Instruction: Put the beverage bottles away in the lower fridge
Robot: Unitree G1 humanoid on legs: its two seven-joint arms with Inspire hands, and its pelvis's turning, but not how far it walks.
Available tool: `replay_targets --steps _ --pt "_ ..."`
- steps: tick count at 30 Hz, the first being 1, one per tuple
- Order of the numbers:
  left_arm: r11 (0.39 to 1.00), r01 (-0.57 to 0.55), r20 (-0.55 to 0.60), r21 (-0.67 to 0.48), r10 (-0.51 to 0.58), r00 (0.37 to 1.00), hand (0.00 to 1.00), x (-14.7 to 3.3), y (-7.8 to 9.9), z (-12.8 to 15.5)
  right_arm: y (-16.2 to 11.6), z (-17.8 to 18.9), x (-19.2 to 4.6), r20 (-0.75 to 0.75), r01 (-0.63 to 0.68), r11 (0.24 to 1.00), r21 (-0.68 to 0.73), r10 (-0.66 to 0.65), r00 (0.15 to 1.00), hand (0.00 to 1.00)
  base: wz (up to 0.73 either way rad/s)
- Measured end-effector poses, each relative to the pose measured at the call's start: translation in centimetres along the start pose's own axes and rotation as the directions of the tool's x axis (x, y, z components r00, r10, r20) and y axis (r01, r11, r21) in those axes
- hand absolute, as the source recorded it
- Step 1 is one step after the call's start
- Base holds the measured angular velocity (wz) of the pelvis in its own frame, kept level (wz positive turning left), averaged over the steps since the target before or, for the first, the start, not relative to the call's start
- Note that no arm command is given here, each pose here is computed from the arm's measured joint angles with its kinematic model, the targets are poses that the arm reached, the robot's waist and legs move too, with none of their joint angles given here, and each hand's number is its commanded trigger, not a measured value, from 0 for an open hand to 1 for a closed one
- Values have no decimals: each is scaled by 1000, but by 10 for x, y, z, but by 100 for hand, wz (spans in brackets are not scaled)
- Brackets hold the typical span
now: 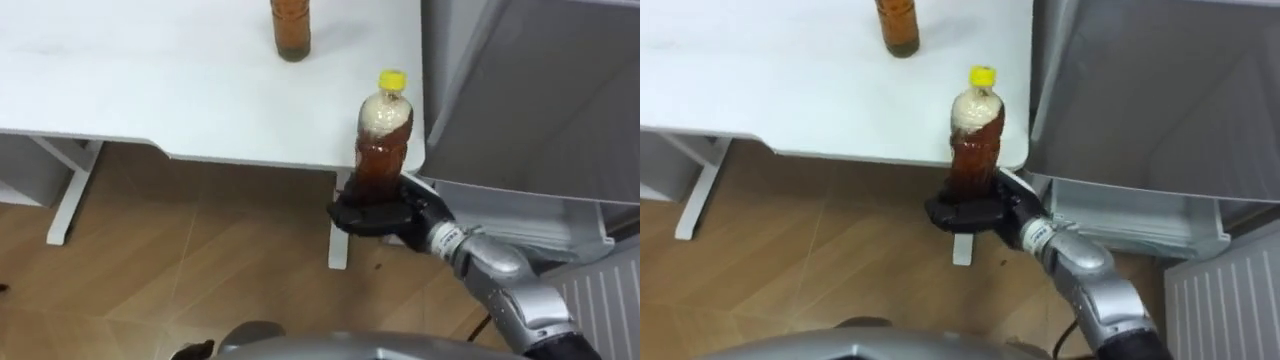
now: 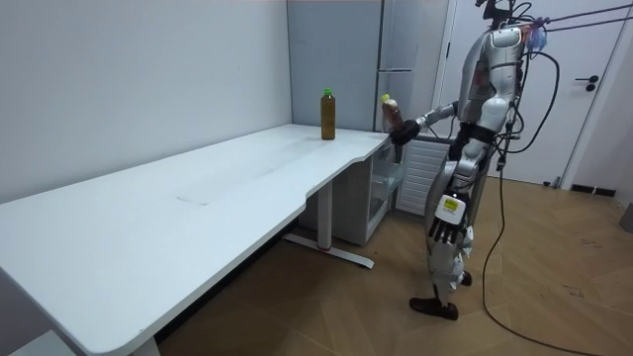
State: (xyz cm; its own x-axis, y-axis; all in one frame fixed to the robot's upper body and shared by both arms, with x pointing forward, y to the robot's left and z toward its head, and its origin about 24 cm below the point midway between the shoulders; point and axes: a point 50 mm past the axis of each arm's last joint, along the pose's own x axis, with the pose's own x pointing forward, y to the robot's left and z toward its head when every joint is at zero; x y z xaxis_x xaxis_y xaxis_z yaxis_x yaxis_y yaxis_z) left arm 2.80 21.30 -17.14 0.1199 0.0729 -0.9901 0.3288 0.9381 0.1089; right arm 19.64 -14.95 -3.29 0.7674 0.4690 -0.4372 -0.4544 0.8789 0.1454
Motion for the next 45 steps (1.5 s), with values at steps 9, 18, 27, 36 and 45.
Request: replay_targets --steps 9,18,27,36,45 --pt "1000 -1 0 -10 1 1000 0 -1 1 -7 -12 20 -3 116 180 984 0 -179 977 100 -4" --pt "1000 -7 12 -26 7 1000 0 0 2 -7 -16 19 -5 128 298 954 -37 -291 948 100 0" --pt "996 -17 12 -88 18 1000 0 -2 4 -17 -19 14 -14 160 383 922 -51 -371 915 100 0" --pt "995 -15 -22 -98 13 1000 0 -4 0 -30 -44 -8 -35 96 600 797 64 -604 791 100 -7" --pt "995 -19 -11 -94 18 1000 0 -4 1 -30 -65 -23 -54 3 785 599 159 -795 606 100 -5"
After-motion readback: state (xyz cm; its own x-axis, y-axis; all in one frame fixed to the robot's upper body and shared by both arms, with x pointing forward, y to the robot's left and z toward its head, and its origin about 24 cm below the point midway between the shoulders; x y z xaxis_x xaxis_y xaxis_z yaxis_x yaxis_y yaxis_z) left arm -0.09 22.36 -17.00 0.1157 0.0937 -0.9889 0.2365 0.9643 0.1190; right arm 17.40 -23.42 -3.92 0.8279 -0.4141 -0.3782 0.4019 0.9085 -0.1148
